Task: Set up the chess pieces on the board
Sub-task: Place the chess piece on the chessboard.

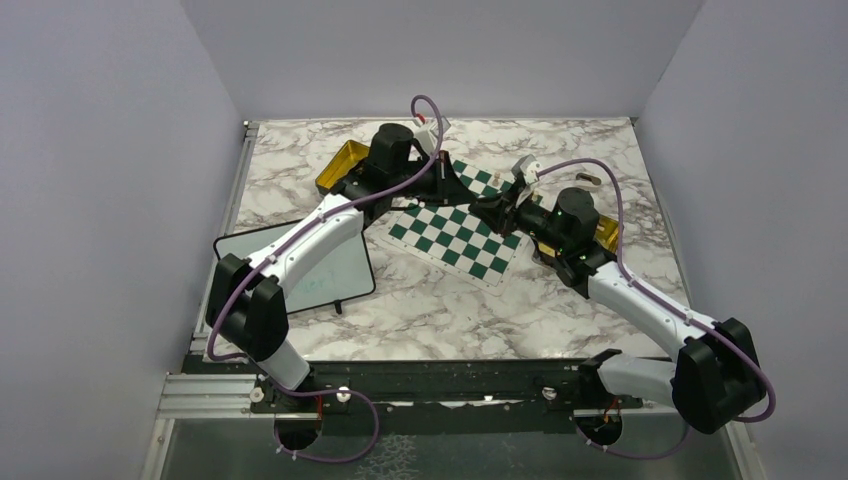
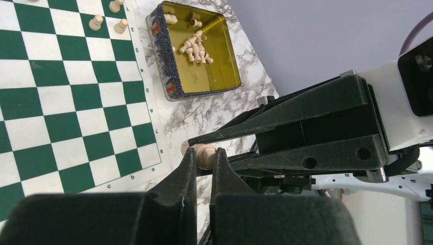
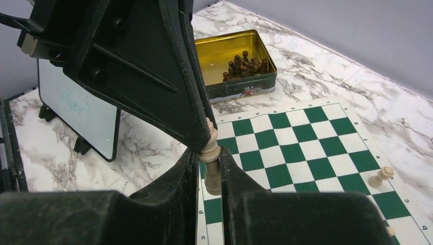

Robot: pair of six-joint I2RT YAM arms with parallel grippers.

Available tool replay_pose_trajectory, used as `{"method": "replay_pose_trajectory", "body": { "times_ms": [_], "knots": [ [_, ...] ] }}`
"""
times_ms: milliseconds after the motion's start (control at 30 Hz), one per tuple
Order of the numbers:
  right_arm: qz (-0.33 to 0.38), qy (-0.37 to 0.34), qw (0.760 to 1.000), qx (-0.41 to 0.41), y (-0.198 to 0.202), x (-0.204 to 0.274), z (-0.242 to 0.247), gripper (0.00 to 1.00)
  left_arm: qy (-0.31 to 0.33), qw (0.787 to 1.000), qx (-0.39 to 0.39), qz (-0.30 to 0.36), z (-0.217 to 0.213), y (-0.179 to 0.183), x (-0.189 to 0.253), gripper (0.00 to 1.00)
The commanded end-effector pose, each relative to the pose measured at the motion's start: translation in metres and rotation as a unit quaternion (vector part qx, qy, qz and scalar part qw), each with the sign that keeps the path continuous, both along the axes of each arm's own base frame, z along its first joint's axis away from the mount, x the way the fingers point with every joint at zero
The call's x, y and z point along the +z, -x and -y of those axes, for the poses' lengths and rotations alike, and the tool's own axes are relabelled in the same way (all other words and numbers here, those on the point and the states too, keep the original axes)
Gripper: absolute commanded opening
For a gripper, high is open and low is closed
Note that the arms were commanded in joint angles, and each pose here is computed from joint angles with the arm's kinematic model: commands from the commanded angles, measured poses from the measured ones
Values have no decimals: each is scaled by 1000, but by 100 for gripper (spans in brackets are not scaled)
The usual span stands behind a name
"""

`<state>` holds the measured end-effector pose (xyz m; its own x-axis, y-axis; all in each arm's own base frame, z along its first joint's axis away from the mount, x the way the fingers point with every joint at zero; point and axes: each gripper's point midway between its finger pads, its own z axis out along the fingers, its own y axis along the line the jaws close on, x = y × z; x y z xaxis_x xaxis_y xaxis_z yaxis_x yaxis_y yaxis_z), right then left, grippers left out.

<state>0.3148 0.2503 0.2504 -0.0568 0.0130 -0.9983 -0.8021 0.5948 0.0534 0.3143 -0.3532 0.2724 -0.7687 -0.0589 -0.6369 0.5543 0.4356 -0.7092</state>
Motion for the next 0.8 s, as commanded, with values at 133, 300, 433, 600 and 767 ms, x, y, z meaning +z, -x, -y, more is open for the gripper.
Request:
{"method": "replay_pose_trajectory", "body": {
  "times_ms": [133, 300, 433, 600, 767],
  "knots": [
    [-23, 2, 999, -32, -2, 2, 7, 32, -18, 998, 18, 56, 6, -10, 8, 0],
    [-80, 10, 994, -74, 5, -14, 23, 53, -76, 990, 80, 83, -8, -33, -9, 0],
    [-135, 17, 988, -75, 24, -30, 29, 75, -116, 978, 128, 116, -18, -59, -14, 0],
    [-209, 17, 966, -148, 36, -45, 55, 93, -145, 964, 174, 141, -16, -97, -16, 0],
    [-272, 10, 941, -199, 49, -52, 72, 100, -152, 954, 203, 158, -2, -137, -18, 0]
  ]
}}
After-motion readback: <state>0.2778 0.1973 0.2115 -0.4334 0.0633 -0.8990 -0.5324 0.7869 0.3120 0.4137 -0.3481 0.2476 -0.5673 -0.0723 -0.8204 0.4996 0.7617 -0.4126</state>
